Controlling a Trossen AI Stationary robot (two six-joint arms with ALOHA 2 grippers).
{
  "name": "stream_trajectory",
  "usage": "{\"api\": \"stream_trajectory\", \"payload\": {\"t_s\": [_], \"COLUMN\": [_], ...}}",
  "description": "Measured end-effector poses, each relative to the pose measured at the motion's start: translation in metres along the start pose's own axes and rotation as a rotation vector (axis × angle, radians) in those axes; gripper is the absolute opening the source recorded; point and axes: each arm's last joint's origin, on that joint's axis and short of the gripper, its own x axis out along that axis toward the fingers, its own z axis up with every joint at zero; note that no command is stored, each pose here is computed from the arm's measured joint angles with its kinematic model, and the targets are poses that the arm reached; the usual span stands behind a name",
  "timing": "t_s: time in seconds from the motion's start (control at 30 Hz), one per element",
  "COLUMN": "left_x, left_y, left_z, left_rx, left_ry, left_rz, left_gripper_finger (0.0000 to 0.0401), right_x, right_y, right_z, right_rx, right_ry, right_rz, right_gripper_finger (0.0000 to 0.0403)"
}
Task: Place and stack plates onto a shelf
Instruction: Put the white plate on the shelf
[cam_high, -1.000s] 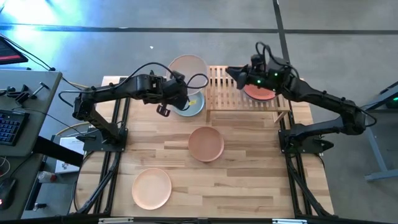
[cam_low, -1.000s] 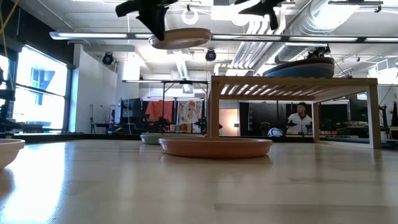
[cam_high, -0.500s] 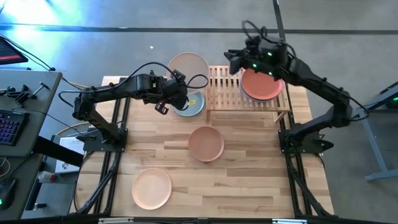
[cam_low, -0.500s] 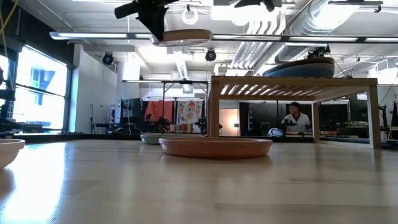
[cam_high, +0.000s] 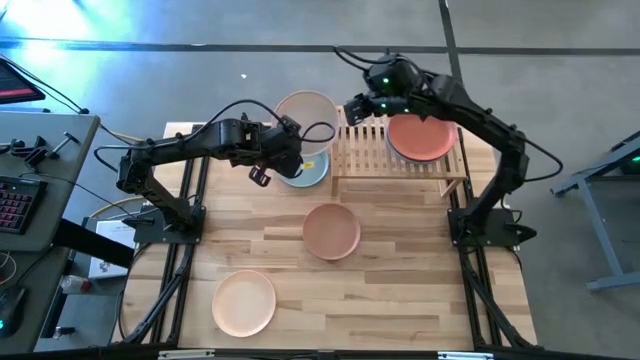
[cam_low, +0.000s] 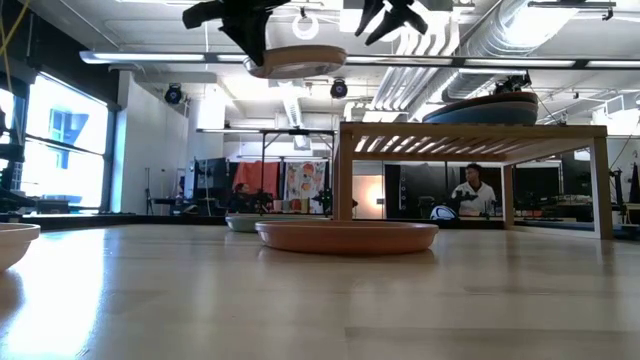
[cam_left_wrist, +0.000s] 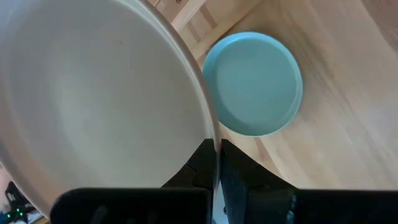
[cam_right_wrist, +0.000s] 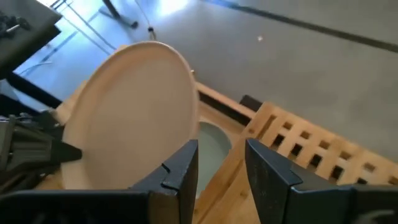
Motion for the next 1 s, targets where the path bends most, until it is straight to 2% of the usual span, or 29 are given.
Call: {"api": "stream_trajectory", "payload": {"t_s": [0.43, 0.8, 0.9, 1.0], "left_x": [0.0, -0.001, -0.001, -0.001], "left_y": [0.005, 0.009, 0.009, 0.009], "left_z": [0.004, 0.007, 0.007, 0.007], "left_rx": [0.008, -0.013, -0.011, -0.011], "left_ry": [-0.049, -0.075, -0.072, -0.072], "left_rz": [0.037, 0.08, 0.076, 0.076], "left_gripper_finger": [0.0001, 0.0001, 0.0001, 0.0001], "right_x": [0.023, 0.024, 0.024, 0.024], "right_y": [0.01, 0.011, 0.011, 0.011], "right_z": [-0.009, -0.01, -0.01, -0.01], "right_rx": [0.022, 0.041, 0.041, 0.041], "right_ry": [0.101, 0.108, 0.108, 0.108], "right_rz": [-0.001, -0.002, -0.002, -0.002], "right_gripper_finger": [0.0114, 0.0114, 0.0105, 0.0078]}}
